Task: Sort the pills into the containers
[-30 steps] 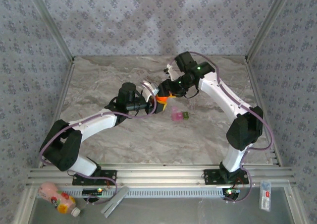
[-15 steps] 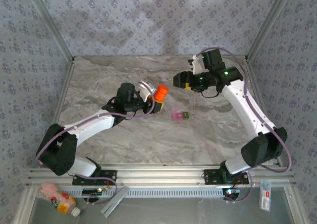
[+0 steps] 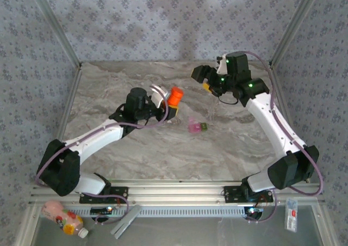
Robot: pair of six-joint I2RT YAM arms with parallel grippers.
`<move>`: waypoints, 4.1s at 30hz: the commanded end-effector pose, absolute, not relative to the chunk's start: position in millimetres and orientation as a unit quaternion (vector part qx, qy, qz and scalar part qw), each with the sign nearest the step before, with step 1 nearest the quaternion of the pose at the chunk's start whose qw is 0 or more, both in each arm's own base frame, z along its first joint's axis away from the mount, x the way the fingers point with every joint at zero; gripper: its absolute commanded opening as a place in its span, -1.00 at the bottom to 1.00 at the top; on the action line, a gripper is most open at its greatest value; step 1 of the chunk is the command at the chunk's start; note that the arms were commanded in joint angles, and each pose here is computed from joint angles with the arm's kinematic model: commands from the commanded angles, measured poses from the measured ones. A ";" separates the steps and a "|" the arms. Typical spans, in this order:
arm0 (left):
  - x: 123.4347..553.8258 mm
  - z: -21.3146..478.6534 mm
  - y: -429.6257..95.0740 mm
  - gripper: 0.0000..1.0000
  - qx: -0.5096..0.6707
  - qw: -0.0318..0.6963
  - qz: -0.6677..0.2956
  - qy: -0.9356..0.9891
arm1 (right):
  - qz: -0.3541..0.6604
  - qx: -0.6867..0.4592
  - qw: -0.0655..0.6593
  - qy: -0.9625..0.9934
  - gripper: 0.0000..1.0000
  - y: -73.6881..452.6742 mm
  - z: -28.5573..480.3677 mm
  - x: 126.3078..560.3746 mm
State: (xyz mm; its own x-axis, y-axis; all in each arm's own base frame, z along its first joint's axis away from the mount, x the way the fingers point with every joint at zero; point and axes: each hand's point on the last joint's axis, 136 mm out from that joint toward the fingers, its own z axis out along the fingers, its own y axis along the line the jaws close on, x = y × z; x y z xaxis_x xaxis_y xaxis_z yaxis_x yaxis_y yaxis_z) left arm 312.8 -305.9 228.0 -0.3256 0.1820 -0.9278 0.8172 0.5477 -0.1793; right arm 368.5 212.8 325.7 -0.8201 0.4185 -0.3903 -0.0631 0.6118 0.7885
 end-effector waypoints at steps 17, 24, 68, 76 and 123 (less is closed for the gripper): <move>319.2 306.3 -318.6 -1.00 0.343 0.525 -0.352 0.695 | 0.498 0.162 0.265 0.809 0.67 236.8 336.6 399.3; 322.5 299.5 -321.3 -1.00 0.346 0.520 -0.351 0.698 | 0.513 0.154 0.274 0.799 0.66 242.6 347.5 397.8; 333.4 257.1 -307.1 -1.00 0.401 0.458 -0.341 0.716 | 0.493 -0.032 0.210 0.844 0.46 292.6 288.8 368.6; 333.7 254.0 -308.0 -1.00 0.400 0.454 -0.343 0.719 | 0.497 -0.038 0.201 0.843 0.37 296.7 286.9 362.1; 322.2 264.0 -293.3 -1.00 0.406 0.456 -0.341 0.715 | 0.486 0.035 0.257 0.834 0.52 245.2 322.4 374.7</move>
